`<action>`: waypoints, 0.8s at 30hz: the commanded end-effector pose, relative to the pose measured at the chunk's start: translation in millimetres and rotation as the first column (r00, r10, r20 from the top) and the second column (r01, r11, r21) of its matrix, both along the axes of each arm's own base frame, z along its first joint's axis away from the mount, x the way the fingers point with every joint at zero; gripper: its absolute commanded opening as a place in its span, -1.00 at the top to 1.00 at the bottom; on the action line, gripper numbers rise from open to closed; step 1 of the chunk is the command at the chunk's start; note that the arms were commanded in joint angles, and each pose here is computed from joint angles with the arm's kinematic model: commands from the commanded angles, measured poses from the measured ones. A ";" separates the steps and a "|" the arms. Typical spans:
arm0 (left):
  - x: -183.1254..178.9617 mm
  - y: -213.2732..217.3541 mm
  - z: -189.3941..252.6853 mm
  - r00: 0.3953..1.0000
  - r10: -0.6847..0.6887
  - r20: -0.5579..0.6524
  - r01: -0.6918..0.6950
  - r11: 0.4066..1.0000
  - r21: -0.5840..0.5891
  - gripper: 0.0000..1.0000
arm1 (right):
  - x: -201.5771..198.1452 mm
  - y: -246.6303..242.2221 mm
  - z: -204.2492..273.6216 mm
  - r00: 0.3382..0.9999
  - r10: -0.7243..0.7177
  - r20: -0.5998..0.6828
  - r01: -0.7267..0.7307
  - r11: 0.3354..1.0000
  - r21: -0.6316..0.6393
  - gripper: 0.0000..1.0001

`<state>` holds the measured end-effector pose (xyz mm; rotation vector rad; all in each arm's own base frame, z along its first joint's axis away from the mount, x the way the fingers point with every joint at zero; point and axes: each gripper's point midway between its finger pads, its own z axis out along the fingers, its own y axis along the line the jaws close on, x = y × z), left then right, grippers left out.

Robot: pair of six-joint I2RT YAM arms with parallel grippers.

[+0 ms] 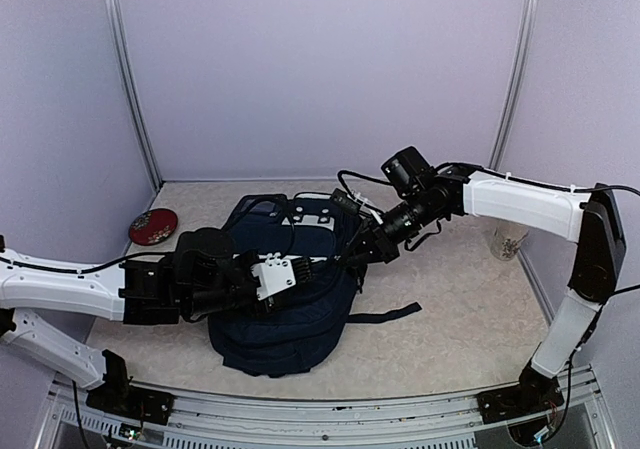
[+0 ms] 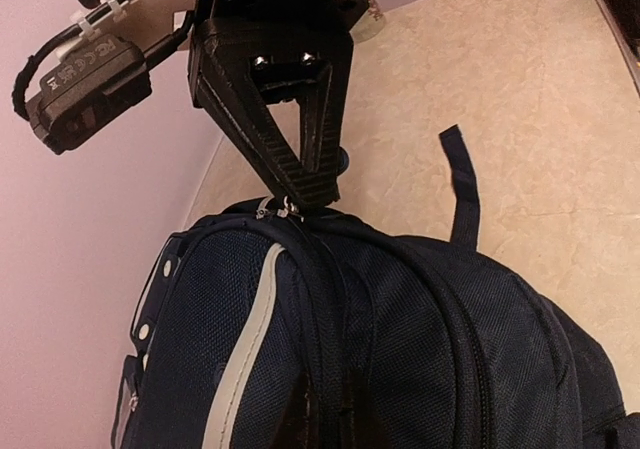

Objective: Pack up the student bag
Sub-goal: Zip the upper front pocket of the student bag.

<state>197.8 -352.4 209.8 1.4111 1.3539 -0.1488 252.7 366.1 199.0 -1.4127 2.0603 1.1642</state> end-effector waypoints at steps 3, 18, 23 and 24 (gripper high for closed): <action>-51.2 -9.8 1.0 0.978 -0.200 -0.051 0.201 0.979 0.021 1.00 | 63.6 -77.0 -38.1 0.959 -0.213 0.190 0.249 0.949 -0.193 1.00; -62.9 -14.7 1.9 0.976 -0.215 -0.032 0.214 0.976 -0.027 1.00 | 135.6 -85.6 -32.1 0.899 -0.419 0.131 0.432 0.897 -0.092 0.90; -40.2 -11.1 6.0 0.991 -0.130 -0.013 0.129 0.989 -0.072 1.00 | 68.3 -57.0 12.7 0.972 -0.216 0.095 0.195 0.961 0.195 0.40; -37.9 -11.1 6.0 0.993 -0.121 -0.011 0.120 0.990 -0.072 1.00 | 59.2 -57.9 19.6 0.974 -0.202 0.103 0.174 0.957 0.232 0.29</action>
